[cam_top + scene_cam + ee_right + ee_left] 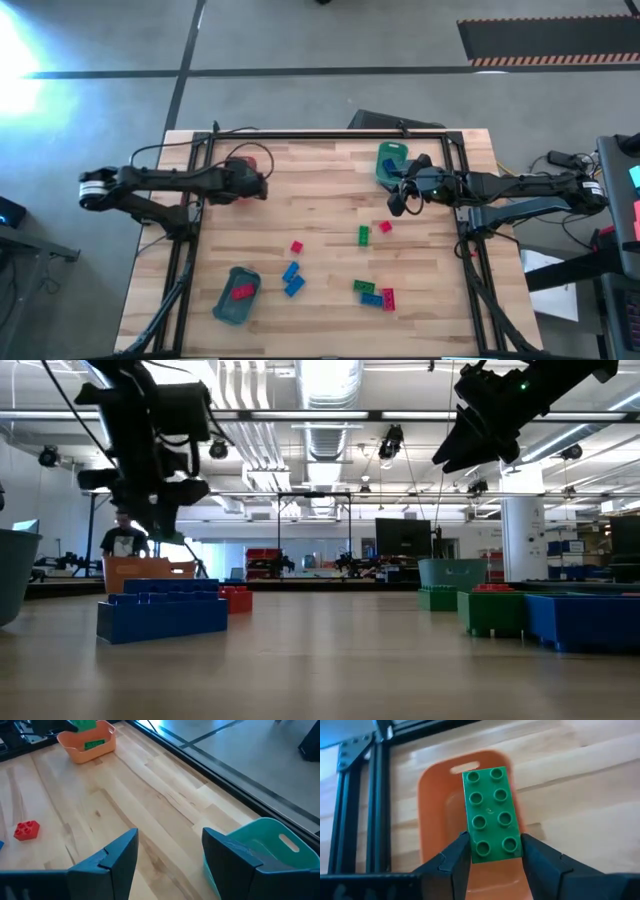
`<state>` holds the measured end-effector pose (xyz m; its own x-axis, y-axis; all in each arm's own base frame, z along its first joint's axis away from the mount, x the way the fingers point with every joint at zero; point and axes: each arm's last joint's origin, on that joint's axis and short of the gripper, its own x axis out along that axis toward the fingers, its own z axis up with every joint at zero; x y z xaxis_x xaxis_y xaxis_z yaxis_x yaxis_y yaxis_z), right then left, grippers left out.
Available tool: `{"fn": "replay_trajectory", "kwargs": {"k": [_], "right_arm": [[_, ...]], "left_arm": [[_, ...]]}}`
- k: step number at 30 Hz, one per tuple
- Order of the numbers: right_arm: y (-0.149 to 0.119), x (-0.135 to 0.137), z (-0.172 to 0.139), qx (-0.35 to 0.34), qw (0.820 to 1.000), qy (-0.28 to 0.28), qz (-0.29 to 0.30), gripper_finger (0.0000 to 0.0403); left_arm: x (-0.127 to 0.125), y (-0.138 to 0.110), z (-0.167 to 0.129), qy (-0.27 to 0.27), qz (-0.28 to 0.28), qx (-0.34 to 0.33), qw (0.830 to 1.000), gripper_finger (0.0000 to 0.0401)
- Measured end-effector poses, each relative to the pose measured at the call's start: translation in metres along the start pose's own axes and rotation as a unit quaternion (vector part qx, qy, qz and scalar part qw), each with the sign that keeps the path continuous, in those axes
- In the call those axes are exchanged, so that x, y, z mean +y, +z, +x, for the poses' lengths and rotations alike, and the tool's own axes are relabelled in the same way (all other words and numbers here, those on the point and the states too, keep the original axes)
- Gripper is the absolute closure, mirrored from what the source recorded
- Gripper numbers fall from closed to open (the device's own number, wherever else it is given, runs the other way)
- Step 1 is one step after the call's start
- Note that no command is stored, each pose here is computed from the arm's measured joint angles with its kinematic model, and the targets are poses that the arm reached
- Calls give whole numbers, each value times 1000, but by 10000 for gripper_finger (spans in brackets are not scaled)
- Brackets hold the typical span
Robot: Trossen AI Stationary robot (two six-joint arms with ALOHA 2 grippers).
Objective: Sort & place blocks by color
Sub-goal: Put the green game piece into the orange bin, then put the red game piece into the blue bin
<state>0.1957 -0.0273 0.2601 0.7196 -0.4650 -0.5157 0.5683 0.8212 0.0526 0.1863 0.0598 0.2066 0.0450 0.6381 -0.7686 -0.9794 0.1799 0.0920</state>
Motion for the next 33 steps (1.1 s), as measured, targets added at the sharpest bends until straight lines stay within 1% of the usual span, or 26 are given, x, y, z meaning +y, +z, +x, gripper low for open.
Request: {"fn": "replay_trajectory", "kwargs": {"k": [4,9,14,26,29,33], "right_arm": [[1,0,0,-3,1000,1,1,193],[0,0,0,-3,1000,1,2,193],[0,0,0,-2,1000,1,7,193],[-2,3,-1,3,999,7,32,193],[-2,5,-2,12,998,31,55,193],[1,10,-3,30,990,98,95,193]], "left_arm": [[7,-8,7,15,-1,7,1000,258],[5,-10,11,22,7,10,1000,243],[5,-10,14,33,10,10,999,238],[5,-10,13,29,18,14,999,237],[3,-7,9,15,36,16,999,236],[-3,4,-6,-17,63,-1,998,236]]}}
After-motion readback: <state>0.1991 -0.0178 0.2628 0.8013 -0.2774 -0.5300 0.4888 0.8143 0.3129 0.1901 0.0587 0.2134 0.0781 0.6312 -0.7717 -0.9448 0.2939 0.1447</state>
